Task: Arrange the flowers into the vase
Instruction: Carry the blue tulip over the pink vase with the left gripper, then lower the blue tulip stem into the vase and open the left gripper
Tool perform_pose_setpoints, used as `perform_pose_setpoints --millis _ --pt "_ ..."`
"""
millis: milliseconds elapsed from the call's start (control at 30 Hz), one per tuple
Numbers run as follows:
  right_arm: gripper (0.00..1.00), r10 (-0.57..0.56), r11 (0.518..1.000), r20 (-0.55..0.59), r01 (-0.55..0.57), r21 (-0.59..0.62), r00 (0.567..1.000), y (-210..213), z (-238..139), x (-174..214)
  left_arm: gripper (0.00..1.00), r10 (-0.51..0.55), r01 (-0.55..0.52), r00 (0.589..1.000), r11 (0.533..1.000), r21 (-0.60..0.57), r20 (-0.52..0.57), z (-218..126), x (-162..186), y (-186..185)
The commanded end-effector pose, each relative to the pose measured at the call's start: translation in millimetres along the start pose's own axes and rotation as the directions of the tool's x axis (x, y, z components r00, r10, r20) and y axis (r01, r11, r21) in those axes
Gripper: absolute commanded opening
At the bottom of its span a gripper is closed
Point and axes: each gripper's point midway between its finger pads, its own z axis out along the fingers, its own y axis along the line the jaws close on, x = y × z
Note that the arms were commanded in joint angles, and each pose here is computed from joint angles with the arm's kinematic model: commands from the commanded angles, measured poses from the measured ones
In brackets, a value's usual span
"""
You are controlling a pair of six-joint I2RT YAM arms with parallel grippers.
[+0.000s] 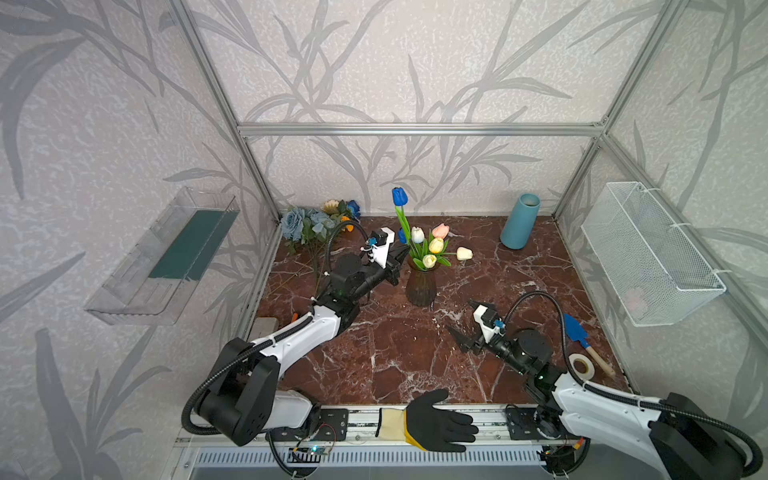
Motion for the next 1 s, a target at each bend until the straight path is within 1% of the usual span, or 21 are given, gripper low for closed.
perform_pose_setpoints --millis 0,233,333,733,967 --pt "0.92 -0.002 1.000 0.054 0.003 -0.006 0.999 0.8 1.8 -16.6 0.00 0.030 -0.030 0.999 0.999 0.017 0.038 -0.1 -19.7 -5.8" --pt "0.92 -0.001 1.000 0.053 0.001 -0.005 0.999 0.5 2.3 -16.8 0.00 0.010 -0.016 0.997 0.997 0.075 0.077 -5.8 -43.2 -20.3" --pt "0.92 -0.002 1.000 0.051 0.002 -0.005 0.999 0.5 2.4 -16.1 0.00 0.003 -0.011 0.997 0.995 0.101 0.081 -6.7 -46.2 -26.2" --pt "0.92 0.003 1.000 0.052 -0.002 -0.008 0.999 0.9 3.2 -16.6 0.00 -0.019 0.006 0.995 0.992 0.130 0.097 -10.3 -56.4 -37.2" --pt "0.92 0.002 1.000 0.049 -0.001 -0.008 0.999 1.0 3.1 -15.7 0.00 -0.023 0.019 0.999 0.995 0.099 0.045 0.4 -31.3 -28.1"
